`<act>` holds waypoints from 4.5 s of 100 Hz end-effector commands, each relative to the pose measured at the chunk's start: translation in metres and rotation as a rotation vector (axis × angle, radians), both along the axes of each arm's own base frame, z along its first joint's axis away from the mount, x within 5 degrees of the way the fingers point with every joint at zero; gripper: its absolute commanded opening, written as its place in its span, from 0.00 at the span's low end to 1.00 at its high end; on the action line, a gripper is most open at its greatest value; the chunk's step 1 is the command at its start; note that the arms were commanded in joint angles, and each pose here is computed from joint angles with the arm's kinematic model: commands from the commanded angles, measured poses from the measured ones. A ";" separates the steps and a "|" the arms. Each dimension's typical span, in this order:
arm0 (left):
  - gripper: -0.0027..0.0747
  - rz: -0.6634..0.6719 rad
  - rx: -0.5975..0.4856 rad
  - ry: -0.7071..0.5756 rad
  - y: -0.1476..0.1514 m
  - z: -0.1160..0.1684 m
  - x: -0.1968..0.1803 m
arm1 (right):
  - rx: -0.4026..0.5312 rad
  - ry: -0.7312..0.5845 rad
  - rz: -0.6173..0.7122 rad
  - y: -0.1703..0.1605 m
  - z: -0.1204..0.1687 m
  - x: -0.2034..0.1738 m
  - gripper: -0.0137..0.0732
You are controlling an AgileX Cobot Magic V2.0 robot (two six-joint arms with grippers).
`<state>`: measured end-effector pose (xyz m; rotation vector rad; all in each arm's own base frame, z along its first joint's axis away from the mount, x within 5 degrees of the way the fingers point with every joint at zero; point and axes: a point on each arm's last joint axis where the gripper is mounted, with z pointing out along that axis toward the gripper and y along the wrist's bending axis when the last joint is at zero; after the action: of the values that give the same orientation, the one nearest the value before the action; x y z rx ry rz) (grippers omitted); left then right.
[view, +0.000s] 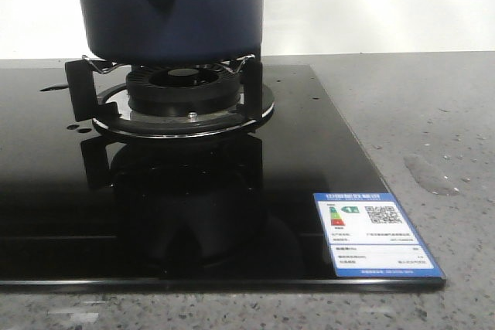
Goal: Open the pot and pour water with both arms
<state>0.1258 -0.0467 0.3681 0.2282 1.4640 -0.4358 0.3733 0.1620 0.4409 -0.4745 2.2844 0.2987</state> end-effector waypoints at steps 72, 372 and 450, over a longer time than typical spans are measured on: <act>0.37 -0.035 -0.041 -0.037 -0.002 0.013 -0.004 | -0.336 -0.550 -0.010 0.051 0.034 -0.007 0.11; 0.37 -0.460 0.093 -0.001 -0.088 0.045 0.116 | 0.079 0.384 -0.492 -0.181 -0.101 -0.132 0.11; 0.37 -0.450 0.171 0.098 -0.101 0.013 0.155 | 0.092 0.297 -0.527 -0.181 -0.117 -0.147 0.75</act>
<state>0.2876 -0.1465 0.3557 0.7114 1.6307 -0.6561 0.2292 -0.0200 0.2899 0.2669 2.7240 0.2207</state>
